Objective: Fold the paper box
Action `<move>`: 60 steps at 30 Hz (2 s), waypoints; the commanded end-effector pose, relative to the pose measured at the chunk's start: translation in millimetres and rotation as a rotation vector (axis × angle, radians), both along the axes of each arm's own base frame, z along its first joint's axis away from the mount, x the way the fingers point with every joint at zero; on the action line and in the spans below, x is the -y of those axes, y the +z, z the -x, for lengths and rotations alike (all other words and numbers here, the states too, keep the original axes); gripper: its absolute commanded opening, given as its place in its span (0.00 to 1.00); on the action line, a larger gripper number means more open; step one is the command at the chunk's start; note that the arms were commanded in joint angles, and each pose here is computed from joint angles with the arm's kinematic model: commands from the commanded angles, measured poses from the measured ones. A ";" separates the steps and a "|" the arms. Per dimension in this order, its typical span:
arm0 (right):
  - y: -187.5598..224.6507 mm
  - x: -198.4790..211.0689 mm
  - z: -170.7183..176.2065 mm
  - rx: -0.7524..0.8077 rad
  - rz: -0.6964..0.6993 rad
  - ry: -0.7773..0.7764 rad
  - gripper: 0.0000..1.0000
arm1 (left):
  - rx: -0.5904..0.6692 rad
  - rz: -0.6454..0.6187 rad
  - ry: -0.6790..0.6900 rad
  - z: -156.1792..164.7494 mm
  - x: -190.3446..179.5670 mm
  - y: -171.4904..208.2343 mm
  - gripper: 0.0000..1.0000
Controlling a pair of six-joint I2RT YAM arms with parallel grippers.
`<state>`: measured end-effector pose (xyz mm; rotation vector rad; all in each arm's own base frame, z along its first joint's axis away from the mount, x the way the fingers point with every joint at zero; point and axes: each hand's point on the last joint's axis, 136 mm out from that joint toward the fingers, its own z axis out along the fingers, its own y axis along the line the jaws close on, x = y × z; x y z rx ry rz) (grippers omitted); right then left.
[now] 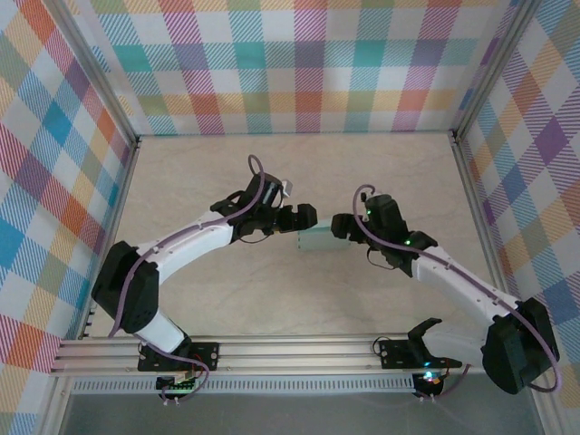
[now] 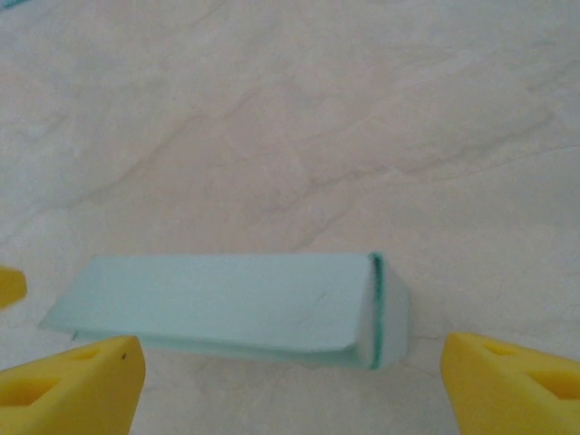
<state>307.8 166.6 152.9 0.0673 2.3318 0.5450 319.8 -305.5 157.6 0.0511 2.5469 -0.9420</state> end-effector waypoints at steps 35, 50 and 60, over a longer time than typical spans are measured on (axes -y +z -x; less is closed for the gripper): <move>-83.7 13.2 10.4 -0.335 -0.353 -0.064 0.27 | -0.245 0.139 0.091 7.1 -8.9 -114.9 0.46; -21.7 0.2 -18.4 -0.235 -0.427 -0.008 0.65 | -0.206 0.142 0.037 -4.1 -4.6 -88.4 0.67; -34.1 11.2 -17.3 -0.284 -0.419 -0.074 0.49 | -0.223 0.129 0.032 -3.4 -4.6 -95.0 0.66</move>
